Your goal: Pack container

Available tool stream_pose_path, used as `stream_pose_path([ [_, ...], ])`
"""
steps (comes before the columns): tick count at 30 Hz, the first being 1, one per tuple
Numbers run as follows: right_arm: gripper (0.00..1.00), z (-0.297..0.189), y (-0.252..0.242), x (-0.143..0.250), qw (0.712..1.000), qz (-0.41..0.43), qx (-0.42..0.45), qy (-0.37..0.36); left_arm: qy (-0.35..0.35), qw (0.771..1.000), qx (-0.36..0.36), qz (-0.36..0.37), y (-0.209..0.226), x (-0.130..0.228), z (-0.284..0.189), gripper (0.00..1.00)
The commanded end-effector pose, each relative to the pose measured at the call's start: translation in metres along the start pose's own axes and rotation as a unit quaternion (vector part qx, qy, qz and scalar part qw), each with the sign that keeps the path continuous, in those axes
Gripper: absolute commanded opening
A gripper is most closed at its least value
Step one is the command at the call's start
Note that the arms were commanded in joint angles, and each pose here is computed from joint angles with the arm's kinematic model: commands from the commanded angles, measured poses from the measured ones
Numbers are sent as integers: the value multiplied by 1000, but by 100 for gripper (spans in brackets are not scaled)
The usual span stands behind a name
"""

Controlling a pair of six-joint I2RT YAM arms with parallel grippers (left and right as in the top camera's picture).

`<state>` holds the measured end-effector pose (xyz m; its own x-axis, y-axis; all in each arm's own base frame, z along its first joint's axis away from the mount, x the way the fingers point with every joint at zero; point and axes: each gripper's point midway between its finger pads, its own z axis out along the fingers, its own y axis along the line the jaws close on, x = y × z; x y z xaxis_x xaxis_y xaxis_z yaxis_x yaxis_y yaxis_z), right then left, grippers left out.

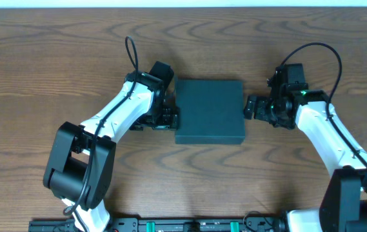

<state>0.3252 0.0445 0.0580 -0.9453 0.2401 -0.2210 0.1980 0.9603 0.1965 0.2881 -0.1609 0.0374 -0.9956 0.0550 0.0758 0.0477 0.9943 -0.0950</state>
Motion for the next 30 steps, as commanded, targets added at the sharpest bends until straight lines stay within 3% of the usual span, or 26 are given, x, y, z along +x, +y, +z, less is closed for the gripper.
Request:
stream_pose_path([
  [1,99,0,1,0,1000,8,-5,0,-10,1000,4,-4,-4,0,-8,95],
  [8,99,-14,-16,-13,998,7,48,-39,-51,998,-20,-18,16,-9,-30,95],
  [15,99,-90,-10,-26,989,2,23,-146,-160,986,-9,-38,45,-17,-102,95],
  [19,99,-139,-3,-13,979,-52,7,-198,-219,976,2,11,44,-8,-142,95],
  [23,99,-194,23,14,950,-152,-38,-270,-278,955,8,107,25,12,-178,95],
  [30,99,-272,42,68,892,-199,-116,-390,-348,926,38,143,18,71,-226,95],
])
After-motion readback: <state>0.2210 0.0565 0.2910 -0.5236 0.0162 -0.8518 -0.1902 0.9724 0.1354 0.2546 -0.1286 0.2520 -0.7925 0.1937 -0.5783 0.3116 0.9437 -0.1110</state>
